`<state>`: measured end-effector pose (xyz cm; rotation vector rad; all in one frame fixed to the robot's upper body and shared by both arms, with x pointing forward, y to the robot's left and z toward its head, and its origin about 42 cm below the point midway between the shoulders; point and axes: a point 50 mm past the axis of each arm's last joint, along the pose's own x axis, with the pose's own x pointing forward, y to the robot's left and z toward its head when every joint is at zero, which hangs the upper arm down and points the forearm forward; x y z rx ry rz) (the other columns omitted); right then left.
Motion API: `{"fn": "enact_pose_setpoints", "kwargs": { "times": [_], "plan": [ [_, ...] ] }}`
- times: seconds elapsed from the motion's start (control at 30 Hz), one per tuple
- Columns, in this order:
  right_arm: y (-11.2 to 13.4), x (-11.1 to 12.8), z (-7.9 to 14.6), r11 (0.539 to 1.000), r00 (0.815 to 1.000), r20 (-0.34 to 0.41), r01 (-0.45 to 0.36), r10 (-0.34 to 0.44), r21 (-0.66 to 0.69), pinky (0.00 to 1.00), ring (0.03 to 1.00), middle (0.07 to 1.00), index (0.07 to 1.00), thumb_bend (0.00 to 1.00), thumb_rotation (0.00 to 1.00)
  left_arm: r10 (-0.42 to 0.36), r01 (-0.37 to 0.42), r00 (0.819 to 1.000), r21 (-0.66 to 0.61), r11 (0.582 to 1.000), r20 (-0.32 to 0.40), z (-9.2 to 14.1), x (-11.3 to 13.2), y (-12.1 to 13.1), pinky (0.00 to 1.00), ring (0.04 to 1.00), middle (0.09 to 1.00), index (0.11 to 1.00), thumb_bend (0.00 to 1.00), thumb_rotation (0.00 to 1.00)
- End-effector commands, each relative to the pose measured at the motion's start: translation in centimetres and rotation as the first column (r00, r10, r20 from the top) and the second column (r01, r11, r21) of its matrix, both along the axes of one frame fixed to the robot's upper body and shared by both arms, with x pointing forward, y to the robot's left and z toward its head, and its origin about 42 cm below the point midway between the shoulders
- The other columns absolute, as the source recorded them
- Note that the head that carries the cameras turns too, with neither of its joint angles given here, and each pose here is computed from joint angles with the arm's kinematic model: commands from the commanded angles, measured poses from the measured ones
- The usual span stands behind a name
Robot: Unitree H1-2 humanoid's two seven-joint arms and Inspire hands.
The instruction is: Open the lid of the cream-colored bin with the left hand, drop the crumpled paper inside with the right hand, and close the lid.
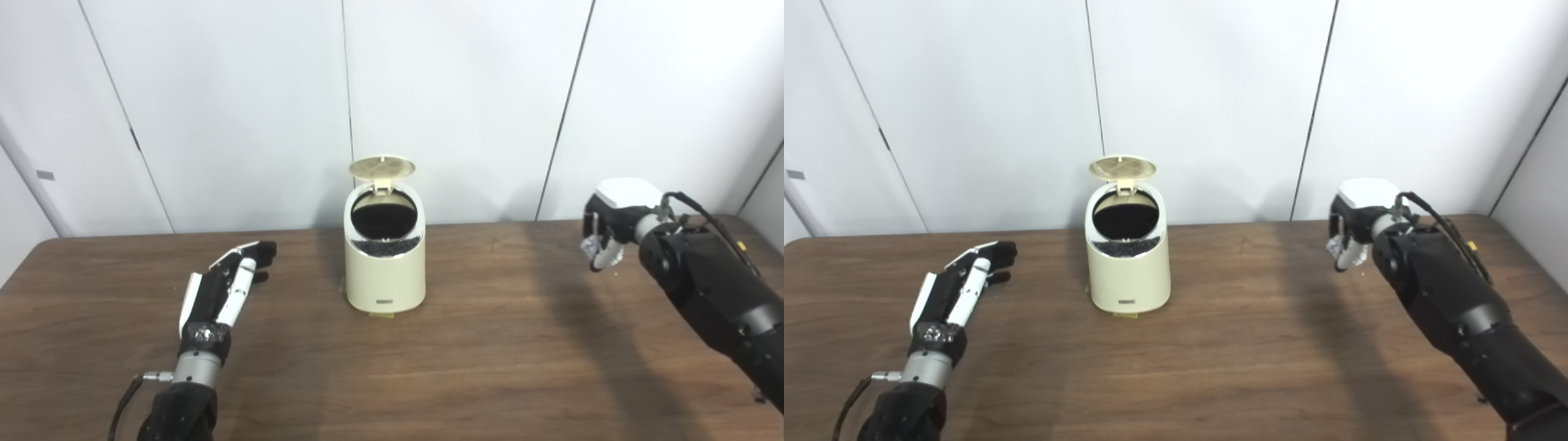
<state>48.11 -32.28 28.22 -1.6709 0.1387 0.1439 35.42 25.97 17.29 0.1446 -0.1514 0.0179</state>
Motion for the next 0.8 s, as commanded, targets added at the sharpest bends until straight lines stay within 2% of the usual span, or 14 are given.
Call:
{"fn": "enact_pose_setpoints", "kwargs": {
  "times": [0.0, 0.07, 0.13, 0.3, 0.4, 0.47, 0.57, 0.77],
  "plan": [
    [1.1, 0.5, 6.4, 0.999, 0.993, 0.117, -0.034, 0.036, -0.014, 0.20, 0.278, 0.419, 0.491, 0.53, 0.00, -0.018, 0.018, 0.997, 0.000, 1.000, 0.076, 2.0, 1.3, -0.1, 0.75, 0.804, 0.784, 0.752, 0.23, 0.74],
    [2.2, 0.1, 7.5, 0.998, 0.991, 0.118, -0.057, 0.058, -0.011, 0.27, 0.336, 0.433, 0.494, 0.53, 0.00, -0.014, 0.014, 0.997, 0.002, 1.000, 0.073, 1.9, 1.4, 0.0, 0.73, 0.799, 0.786, 0.756, 0.24, 0.71],
    [3.6, -0.4, 9.3, 0.988, 0.980, 0.129, -0.149, 0.153, -0.045, 0.29, 0.363, 0.432, 0.498, 0.53, 0.00, -0.010, 0.010, 0.997, -0.002, 1.000, 0.070, 1.9, 1.5, 0.0, 0.73, 0.794, 0.787, 0.758, 0.25, 0.68],
    [6.4, -1.4, 12.3, 0.975, 0.967, 0.138, -0.203, 0.214, -0.089, 0.25, 0.320, 0.396, 0.502, 0.53, 0.00, -0.007, 0.009, 0.998, -0.024, 1.000, 0.064, 1.8, 1.7, 0.1, 0.75, 0.809, 0.798, 0.763, 0.26, 0.63],
    [8.2, -2.4, 13.9, 0.952, 0.936, 0.182, -0.283, 0.301, -0.120, 0.24, 0.292, 0.397, 0.499, 0.53, 0.00, -0.009, 0.011, 0.998, -0.027, 1.000, 0.064, 1.9, 1.7, 0.0, 0.77, 0.819, 0.803, 0.765, 0.26, 0.63],
    [9.5, -3.1, 14.8, 0.943, 0.920, 0.207, -0.316, 0.332, -0.107, 0.22, 0.282, 0.406, 0.495, 0.53, 0.00, -0.010, 0.012, 0.998, -0.025, 1.000, 0.066, 1.8, 1.7, 0.1, 0.77, 0.819, 0.801, 0.764, 0.26, 0.63],
    [11.2, -3.9, 15.7, 0.927, 0.902, 0.215, -0.361, 0.374, -0.097, 0.24, 0.314, 0.405, 0.497, 0.53, 0.00, -0.009, 0.011, 0.998, -0.020, 1.000, 0.068, 1.8, 1.7, 0.1, 0.77, 0.819, 0.801, 0.766, 0.27, 0.64],
    [15.5, -5.5, 16.6, 0.902, 0.883, 0.184, -0.428, 0.432, -0.062, 0.22, 0.287, 0.393, 0.502, 0.52, 0.00, -0.006, 0.007, 0.998, -0.023, 1.000, 0.060, 1.7, 1.7, 0.0, 0.78, 0.826, 0.806, 0.774, 0.27, 0.65]
  ]
}}
